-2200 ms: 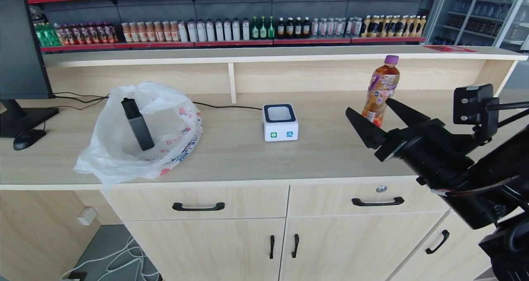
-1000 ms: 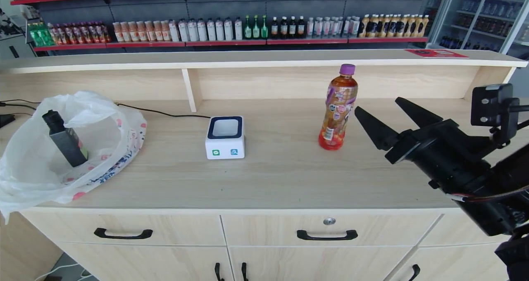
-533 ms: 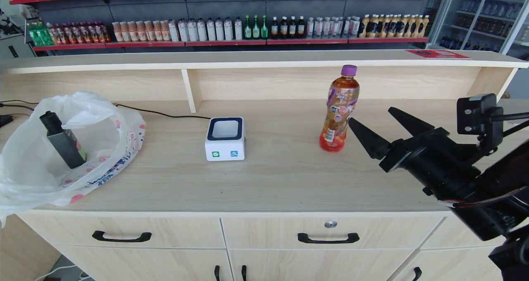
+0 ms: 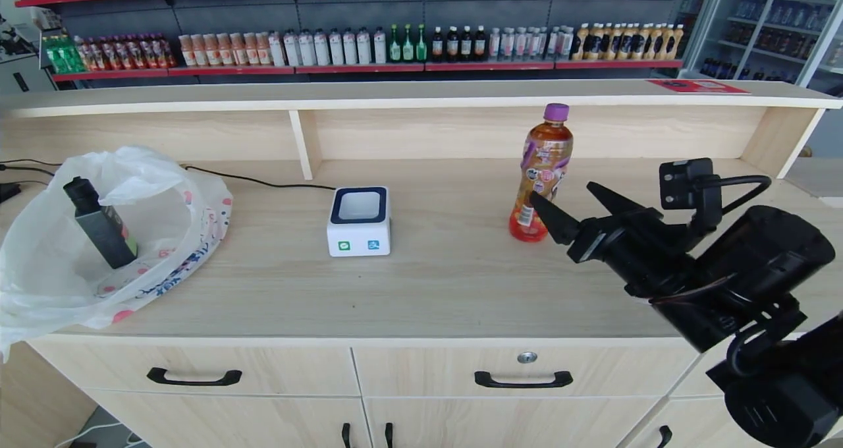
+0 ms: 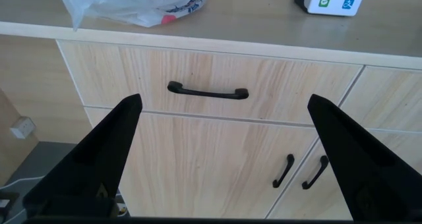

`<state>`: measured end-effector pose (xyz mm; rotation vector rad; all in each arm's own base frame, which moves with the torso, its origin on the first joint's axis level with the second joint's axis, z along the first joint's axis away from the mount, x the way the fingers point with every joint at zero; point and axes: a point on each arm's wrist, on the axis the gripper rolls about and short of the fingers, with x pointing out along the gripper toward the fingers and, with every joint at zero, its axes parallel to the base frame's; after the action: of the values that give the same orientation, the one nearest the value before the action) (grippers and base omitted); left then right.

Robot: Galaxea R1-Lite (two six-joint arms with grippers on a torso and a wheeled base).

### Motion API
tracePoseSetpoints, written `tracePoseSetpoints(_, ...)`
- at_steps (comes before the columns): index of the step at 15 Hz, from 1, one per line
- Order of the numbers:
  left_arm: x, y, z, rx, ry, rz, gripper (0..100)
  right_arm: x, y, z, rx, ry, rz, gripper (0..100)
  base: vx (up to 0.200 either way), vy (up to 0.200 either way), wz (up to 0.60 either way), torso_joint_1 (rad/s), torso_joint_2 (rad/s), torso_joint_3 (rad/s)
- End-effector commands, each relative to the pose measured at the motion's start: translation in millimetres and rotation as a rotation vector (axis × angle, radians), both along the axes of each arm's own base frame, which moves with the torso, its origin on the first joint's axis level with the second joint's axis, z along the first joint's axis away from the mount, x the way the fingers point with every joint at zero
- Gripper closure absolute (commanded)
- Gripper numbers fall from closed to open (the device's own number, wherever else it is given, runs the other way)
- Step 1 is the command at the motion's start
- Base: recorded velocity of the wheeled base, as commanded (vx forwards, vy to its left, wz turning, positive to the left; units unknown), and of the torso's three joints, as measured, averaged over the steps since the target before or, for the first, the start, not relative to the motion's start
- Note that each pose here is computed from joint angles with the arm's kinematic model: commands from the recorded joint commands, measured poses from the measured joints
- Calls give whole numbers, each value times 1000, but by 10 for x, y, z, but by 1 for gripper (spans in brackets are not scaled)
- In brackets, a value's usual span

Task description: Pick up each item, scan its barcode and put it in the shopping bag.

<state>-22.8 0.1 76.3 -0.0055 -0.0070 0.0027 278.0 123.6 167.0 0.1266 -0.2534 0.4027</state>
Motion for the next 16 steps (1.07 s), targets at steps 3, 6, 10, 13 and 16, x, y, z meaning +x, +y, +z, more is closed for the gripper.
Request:
tracePoseSetpoints(3,1,0,0,-1,1,0,0,486,-36,-260,8,38,-118,0,0,0,0,0,0,0)
tracePoseSetpoints(6,1,0,0,1,1,0,0,524,5,-371,-57,45,-40,0,0,0,0,0,0,0)
tracePoseSetpoints(10,1,0,0,1,1,0,0,725,19,-409,-49,21,-60,0,0,0,0,0,0,0)
tracePoseSetpoints(13,1,0,0,1,1,-1,0,829,-34,-452,-55,16,-99,0,0,0,0,0,0,0)
tracePoseSetpoints(16,0,0,0,-1,-1,0,0,976,8,-546,-59,10,-104,0,0,0,0,0,0,0)
